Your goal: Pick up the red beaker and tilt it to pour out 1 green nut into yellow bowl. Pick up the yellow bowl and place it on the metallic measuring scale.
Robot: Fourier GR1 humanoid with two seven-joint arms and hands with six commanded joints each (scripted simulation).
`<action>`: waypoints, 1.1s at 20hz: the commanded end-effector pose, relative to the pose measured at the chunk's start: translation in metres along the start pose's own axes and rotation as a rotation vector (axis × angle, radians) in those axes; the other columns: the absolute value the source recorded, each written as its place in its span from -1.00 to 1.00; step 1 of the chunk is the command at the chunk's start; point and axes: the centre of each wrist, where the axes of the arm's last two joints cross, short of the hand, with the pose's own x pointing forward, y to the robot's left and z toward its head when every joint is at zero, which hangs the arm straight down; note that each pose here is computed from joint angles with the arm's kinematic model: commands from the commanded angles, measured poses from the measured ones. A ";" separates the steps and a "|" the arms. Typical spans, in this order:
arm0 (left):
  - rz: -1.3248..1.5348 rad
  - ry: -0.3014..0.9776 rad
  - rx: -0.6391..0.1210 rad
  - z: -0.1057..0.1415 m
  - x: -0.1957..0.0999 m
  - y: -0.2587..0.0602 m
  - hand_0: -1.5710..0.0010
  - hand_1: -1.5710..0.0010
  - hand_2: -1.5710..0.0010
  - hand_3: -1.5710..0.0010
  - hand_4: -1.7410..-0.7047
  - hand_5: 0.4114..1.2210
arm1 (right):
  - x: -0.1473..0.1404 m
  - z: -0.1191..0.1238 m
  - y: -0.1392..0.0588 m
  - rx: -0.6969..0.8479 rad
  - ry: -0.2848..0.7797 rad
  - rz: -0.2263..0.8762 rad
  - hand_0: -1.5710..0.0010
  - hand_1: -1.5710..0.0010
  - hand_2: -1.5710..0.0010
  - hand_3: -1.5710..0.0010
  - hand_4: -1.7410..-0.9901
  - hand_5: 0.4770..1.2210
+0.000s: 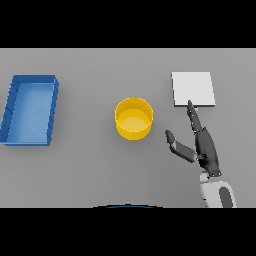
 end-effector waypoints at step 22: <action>0.314 0.179 -0.238 0.090 -0.109 -0.083 0.23 0.30 0.33 0.31 0.48 -0.38 | -0.006 0.002 -0.001 0.009 0.013 -0.012 1.00 1.00 1.00 1.00 0.57 -0.48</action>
